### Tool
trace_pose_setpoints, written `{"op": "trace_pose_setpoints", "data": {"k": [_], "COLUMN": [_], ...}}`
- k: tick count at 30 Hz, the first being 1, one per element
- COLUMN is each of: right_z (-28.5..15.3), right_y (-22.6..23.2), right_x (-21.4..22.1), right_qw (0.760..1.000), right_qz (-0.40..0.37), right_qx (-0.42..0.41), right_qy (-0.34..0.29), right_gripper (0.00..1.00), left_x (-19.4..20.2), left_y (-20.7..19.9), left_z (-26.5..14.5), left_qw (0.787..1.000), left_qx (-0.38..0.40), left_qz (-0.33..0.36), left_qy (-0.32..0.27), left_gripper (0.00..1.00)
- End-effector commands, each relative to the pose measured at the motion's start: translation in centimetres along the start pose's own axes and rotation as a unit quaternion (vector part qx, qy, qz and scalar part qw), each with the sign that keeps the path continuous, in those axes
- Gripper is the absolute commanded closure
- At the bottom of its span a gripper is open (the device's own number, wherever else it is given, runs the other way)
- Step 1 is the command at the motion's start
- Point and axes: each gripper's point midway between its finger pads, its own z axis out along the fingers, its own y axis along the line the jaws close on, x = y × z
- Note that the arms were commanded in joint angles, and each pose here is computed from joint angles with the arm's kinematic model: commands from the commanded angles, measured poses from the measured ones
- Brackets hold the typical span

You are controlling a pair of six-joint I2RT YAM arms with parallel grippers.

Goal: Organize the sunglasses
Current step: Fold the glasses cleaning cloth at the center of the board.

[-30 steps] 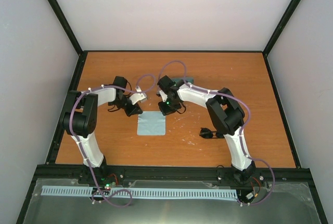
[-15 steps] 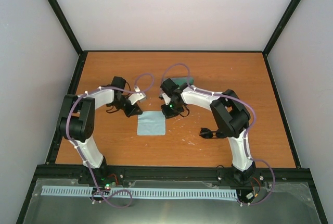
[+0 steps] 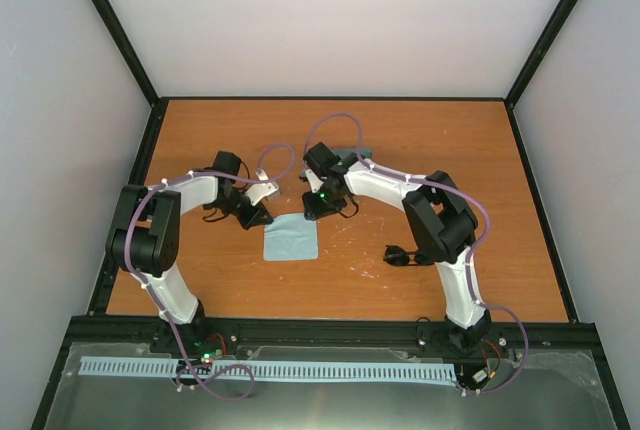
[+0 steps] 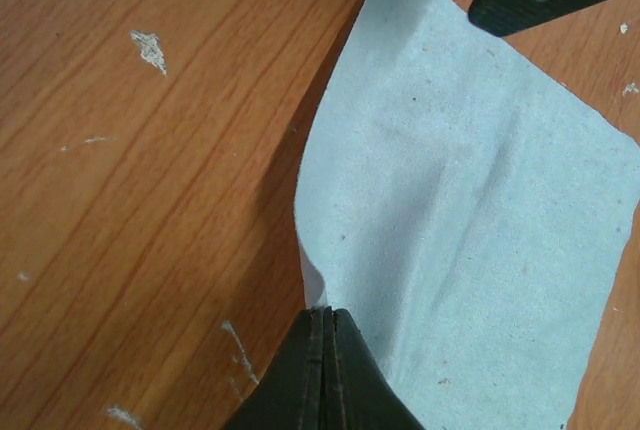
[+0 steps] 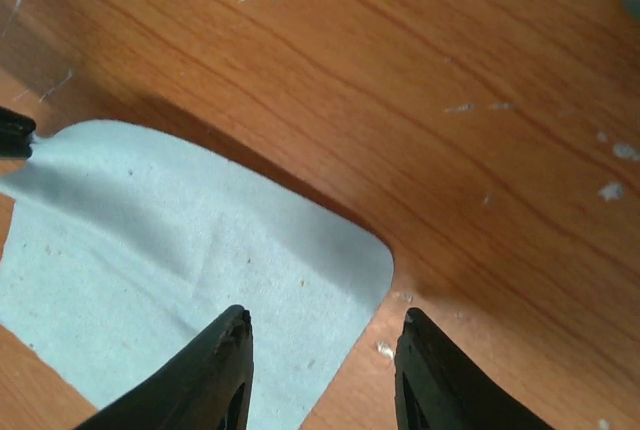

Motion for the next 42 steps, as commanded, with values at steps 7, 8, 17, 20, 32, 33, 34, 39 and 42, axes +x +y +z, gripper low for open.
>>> {"op": "trace_pose_setpoints", "data": {"k": [7,8,17,20,32,33,34,39,42], "right_z": [2.2,2.2,3.3,3.6,2.5,1.9,1.5,0.1,-0.4], "right_y": [-0.6,-0.7,-0.6,-0.7,-1.1,-0.8,-0.5,0.7,1.2], "right_x": [0.2,0.3,1.2,1.5,1.0,0.7,0.5,0.1,0.4], "right_qw": [0.999,0.999,0.997,0.997,0.997,0.997,0.998,0.999,1.000], "right_qz": [-0.012,-0.013,-0.023,-0.020,-0.016,-0.018,-0.019,-0.020,-0.018], "right_qx": [0.026,0.027,0.042,0.046,0.065,0.061,0.057,0.031,0.015], "right_qy": [0.037,0.039,0.059,0.063,0.040,0.030,0.022,-0.006,-0.013], "right_gripper": [0.64,0.65,0.78,0.83,0.97,0.97,0.97,0.97,0.97], "left_x": [-1.0,-1.1,-0.9,-0.9,-1.3,-1.4,-1.5,-1.7,-1.7], "left_y": [0.2,0.2,0.2,0.3,0.0,-0.1,-0.2,-0.6,-0.9], "left_z": [-0.4,-0.4,-0.3,-0.2,-0.6,-0.7,-0.9,-1.3,-1.5], "left_qw": [1.000,1.000,1.000,1.000,1.000,1.000,0.999,0.999,0.999], "left_qx": [-0.008,-0.009,-0.009,-0.009,-0.009,-0.008,-0.007,-0.006,-0.006], "left_qz": [0.012,0.013,0.013,0.013,0.015,0.016,0.016,0.017,0.019], "left_qy": [-0.014,-0.015,-0.014,-0.014,-0.022,-0.025,-0.027,-0.034,-0.037], "left_gripper": [0.99,0.99,0.99,0.99,0.99,0.99,0.99,0.99,0.99]}}
